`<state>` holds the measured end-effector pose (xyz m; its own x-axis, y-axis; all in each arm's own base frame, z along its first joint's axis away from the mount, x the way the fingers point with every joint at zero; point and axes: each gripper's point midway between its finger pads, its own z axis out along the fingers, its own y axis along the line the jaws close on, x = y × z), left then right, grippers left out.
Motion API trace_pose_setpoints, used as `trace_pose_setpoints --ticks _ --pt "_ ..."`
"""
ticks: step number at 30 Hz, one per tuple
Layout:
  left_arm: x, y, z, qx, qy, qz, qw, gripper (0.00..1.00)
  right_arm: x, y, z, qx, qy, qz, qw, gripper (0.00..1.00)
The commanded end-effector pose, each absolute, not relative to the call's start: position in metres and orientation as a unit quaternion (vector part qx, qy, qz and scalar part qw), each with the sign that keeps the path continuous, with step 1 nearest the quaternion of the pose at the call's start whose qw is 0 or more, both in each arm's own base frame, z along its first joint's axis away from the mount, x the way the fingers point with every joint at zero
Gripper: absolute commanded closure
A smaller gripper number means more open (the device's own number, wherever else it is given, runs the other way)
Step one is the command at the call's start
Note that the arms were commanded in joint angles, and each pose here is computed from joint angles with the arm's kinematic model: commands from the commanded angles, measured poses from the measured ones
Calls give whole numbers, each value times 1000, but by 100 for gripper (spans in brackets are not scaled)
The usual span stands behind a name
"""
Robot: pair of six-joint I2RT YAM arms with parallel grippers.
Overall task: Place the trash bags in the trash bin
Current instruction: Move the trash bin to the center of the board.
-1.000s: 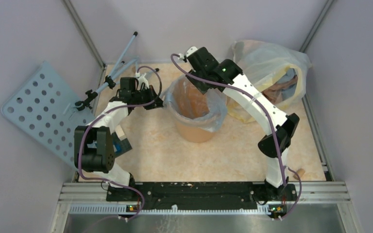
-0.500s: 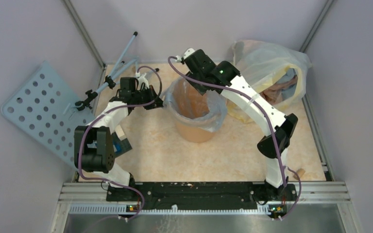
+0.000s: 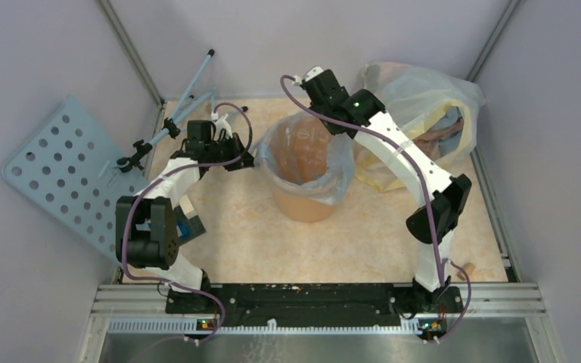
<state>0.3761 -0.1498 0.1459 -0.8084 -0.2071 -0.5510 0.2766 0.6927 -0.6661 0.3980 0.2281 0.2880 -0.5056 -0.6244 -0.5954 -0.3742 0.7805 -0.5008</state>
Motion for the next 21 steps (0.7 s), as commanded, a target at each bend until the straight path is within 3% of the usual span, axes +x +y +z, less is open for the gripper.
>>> trace_pose_setpoints --ticks 1,11,14,17,21 --pt "382 -150 161 35 858 -389 333 100 396 214 329 -241 847 -104 463 75" --pt "382 -150 154 29 860 -391 327 100 413 184 299 -186 875 -16 447 98" --pt "381 -150 154 29 859 -393 327 100 409 188 277 -191 883 29 428 96" --pt "379 -151 152 27 859 -395 325 100 404 192 255 -168 892 81 412 87" --pt "377 -153 151 25 858 -397 324 100 400 185 234 -134 900 106 400 83"
